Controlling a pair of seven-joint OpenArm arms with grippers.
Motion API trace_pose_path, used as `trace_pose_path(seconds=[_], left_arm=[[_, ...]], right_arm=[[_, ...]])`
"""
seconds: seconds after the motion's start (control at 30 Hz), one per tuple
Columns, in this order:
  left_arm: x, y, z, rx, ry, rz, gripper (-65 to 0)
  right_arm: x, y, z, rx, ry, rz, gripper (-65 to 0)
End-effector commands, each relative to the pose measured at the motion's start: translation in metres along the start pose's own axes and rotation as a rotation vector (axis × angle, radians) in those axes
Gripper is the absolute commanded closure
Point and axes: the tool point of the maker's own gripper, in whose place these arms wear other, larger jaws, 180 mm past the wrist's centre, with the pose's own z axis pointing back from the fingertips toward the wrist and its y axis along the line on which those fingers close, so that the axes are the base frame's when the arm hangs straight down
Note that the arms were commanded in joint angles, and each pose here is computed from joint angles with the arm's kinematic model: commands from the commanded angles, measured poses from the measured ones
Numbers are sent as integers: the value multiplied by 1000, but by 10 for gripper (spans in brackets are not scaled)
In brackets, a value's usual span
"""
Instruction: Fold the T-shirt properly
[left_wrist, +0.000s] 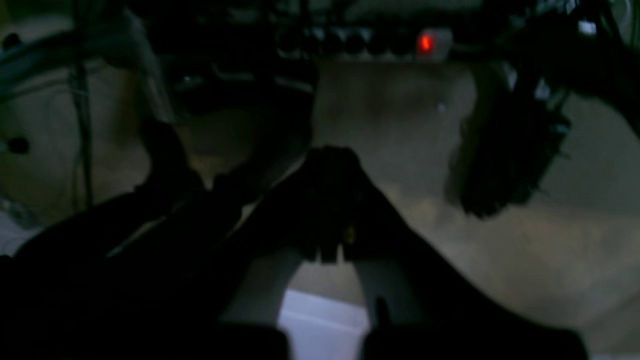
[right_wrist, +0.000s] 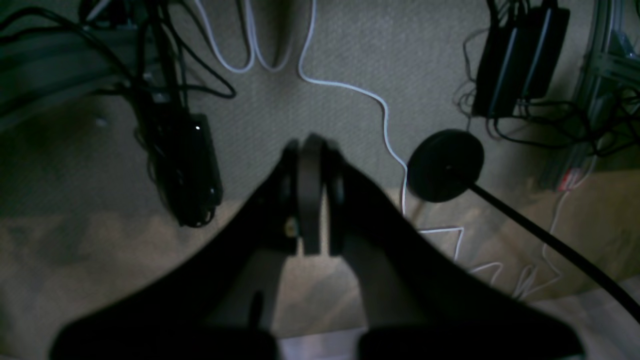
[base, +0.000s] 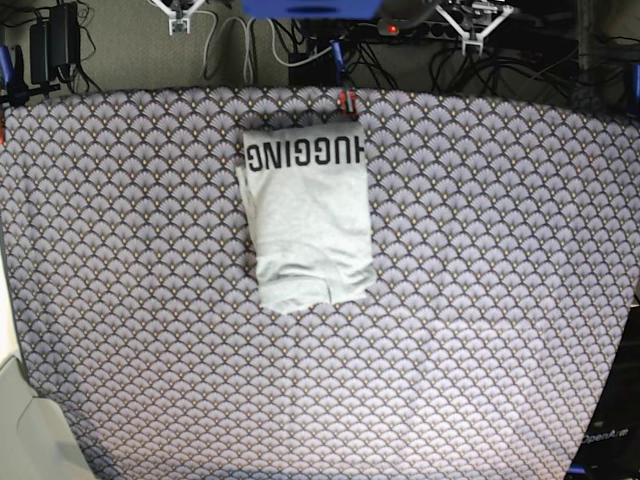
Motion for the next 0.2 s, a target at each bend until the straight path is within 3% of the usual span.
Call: trace_pose_path(seconds=[0.0,0.17], left_arm=[[7,-1,0,-1,-17,0,-5],[11,-18,0,-27,-23,3,-5]], right_arm=[[-2,-3,1,-11,-4,-4,0],[1,-5,0,-15,-7,-5,0]])
